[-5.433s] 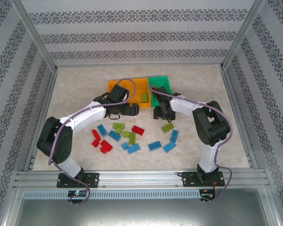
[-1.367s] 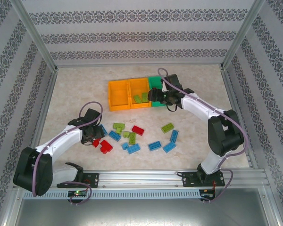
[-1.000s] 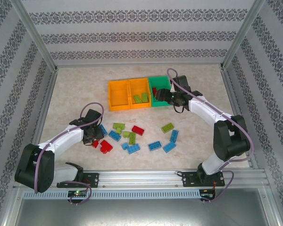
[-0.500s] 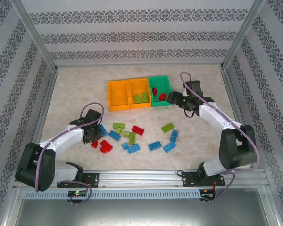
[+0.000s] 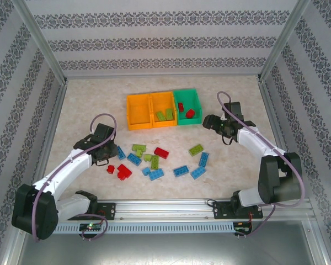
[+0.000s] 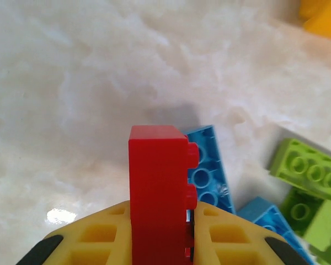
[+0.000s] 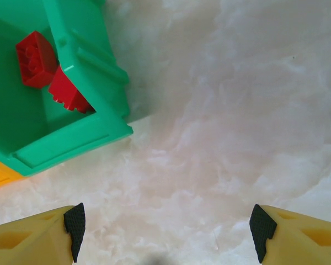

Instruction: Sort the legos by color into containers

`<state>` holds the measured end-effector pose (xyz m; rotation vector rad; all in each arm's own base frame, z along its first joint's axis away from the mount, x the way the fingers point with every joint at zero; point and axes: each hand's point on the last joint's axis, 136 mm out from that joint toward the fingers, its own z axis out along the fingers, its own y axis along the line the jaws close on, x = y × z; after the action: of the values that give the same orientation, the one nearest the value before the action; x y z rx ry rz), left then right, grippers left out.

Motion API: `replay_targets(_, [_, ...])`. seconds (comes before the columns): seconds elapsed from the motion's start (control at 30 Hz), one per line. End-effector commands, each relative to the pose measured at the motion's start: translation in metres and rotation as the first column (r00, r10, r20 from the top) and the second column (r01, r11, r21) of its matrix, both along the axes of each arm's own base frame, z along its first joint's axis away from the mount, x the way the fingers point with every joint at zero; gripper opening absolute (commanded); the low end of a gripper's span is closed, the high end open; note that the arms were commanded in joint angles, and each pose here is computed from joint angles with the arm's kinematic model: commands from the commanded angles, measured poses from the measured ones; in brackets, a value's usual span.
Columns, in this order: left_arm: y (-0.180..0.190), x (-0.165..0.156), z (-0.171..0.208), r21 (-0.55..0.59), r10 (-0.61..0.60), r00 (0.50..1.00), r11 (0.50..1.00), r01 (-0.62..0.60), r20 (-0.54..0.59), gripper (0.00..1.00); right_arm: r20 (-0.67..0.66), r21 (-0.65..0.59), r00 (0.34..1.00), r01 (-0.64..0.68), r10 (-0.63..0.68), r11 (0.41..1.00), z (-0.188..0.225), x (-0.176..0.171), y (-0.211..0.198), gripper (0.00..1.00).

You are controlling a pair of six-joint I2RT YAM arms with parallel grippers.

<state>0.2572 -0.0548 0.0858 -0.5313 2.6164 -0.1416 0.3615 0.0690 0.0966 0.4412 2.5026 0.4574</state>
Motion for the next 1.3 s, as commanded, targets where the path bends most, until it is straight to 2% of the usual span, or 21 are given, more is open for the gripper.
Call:
replay_targets(0.0, [-0.008,0.011,0.026,-0.031,-0.039,0.998,0.999,0.040,0.053,0.12,0.004,-0.006,1.000,-0.005,0.005,1.000,-0.002,-0.004,-0.002,0.81])
replay_targets(0.13, [-0.042,0.039,0.056,-0.091,-0.133,0.981,0.985,0.147,0.143,0.12,-0.007,0.004,1.000,-0.002,0.002,1.000,-0.007,-0.008,0.000,0.81])
replay_targets(0.27, [-0.099,0.073,0.089,-0.091,-0.293,0.929,0.943,0.320,0.227,0.12,-0.016,0.008,1.000,-0.003,0.003,1.000,-0.012,-0.014,0.002,0.81])
replay_targets(0.37, [-0.153,0.097,0.108,-0.092,-0.425,0.862,0.881,0.464,0.278,0.12,-0.027,0.009,1.000,-0.007,0.007,1.000,-0.017,-0.019,0.006,0.81])
replay_targets(0.53, [-0.239,0.130,0.128,-0.080,-0.599,0.721,0.747,0.660,0.349,0.11,-0.050,-0.008,0.998,-0.030,0.029,1.000,-0.026,-0.030,0.016,0.81])
replay_targets(0.7, [-0.295,0.161,0.131,-0.127,-0.659,0.637,0.648,0.751,0.401,0.11,-0.058,-0.030,0.997,-0.052,0.050,0.998,-0.030,-0.036,0.025,0.81])
replay_targets(0.8, [-0.317,0.178,0.123,-0.125,-0.689,0.604,0.612,0.781,0.401,0.11,-0.054,-0.041,0.997,-0.066,0.064,0.997,-0.029,-0.038,0.028,0.81])
replay_targets(1.0, [-0.342,0.211,0.095,-0.139,-0.708,0.607,0.603,0.786,0.361,0.11,-0.060,-0.097,0.988,-0.145,0.140,0.985,-0.025,-0.044,0.040,0.80])
replay_targets(1.13, [-0.349,0.229,0.070,-0.144,-0.703,0.641,0.631,0.762,0.309,0.12,-0.096,-0.154,0.980,-0.190,0.177,0.970,-0.028,-0.050,0.047,0.80])
replay_targets(1.27, [-0.347,0.241,0.053,-0.147,-0.682,0.678,0.667,0.730,0.274,0.14,-0.120,-0.140,0.980,-0.172,0.156,0.975,-0.033,-0.055,0.049,0.80])
